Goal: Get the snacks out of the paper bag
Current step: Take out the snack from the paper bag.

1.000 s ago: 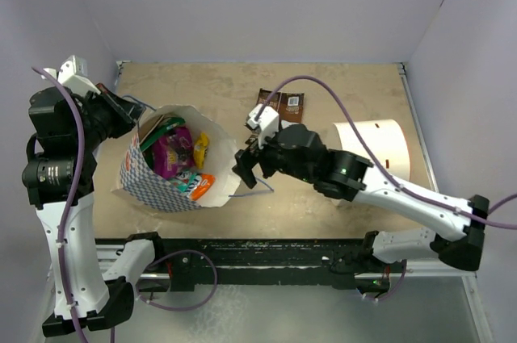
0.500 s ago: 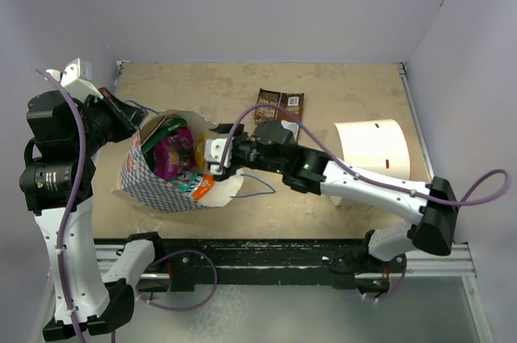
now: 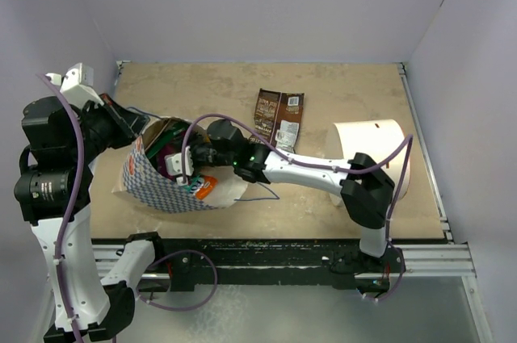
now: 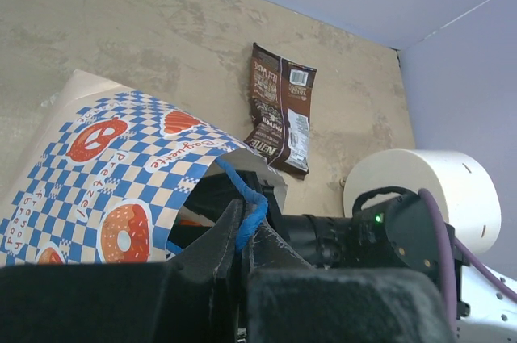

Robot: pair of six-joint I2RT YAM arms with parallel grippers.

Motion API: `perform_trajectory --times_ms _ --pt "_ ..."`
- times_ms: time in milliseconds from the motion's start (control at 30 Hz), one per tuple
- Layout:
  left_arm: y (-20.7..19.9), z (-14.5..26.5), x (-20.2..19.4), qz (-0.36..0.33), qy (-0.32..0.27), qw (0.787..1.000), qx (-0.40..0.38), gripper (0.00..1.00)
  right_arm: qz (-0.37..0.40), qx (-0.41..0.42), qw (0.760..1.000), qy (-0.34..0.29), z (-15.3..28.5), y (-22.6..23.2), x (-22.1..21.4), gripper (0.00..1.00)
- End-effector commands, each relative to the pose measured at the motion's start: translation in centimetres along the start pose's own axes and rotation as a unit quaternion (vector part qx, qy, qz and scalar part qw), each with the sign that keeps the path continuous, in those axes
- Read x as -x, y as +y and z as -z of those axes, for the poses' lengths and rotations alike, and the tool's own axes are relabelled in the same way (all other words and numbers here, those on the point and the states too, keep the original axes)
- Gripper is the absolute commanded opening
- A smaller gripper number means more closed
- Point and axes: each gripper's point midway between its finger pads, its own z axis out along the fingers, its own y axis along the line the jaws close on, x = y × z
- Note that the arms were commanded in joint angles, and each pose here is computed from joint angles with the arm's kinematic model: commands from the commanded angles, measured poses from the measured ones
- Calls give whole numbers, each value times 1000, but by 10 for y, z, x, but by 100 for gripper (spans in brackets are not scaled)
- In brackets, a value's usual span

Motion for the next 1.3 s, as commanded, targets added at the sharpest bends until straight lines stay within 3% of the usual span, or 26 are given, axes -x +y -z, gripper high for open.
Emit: perform_trajectory --times_ms 0,200,333,900,1100,1267 --pt "-26 22 15 -36 -38 998 -46 0 41 -73 996 -30 3 -58 24 55" --pt "-24 23 13 -40 -37 998 -43 0 32 -86 996 -7 2 -64 2 54" --pt "-25 22 11 -42 -32 997 -49 0 22 -82 996 -13 -4 -61 -6 42" --pt "-25 17 10 -35 -26 998 -53 0 -4 -89 996 -3 -24 -50 -30 33" --pt "-24 19 5 -18 -23 998 -52 0 -7 -93 996 -3 -37 -55 -36 25" --pt "-19 19 4 -7 -28 999 -37 0 -13 -116 993 0 -32 -72 -27 5"
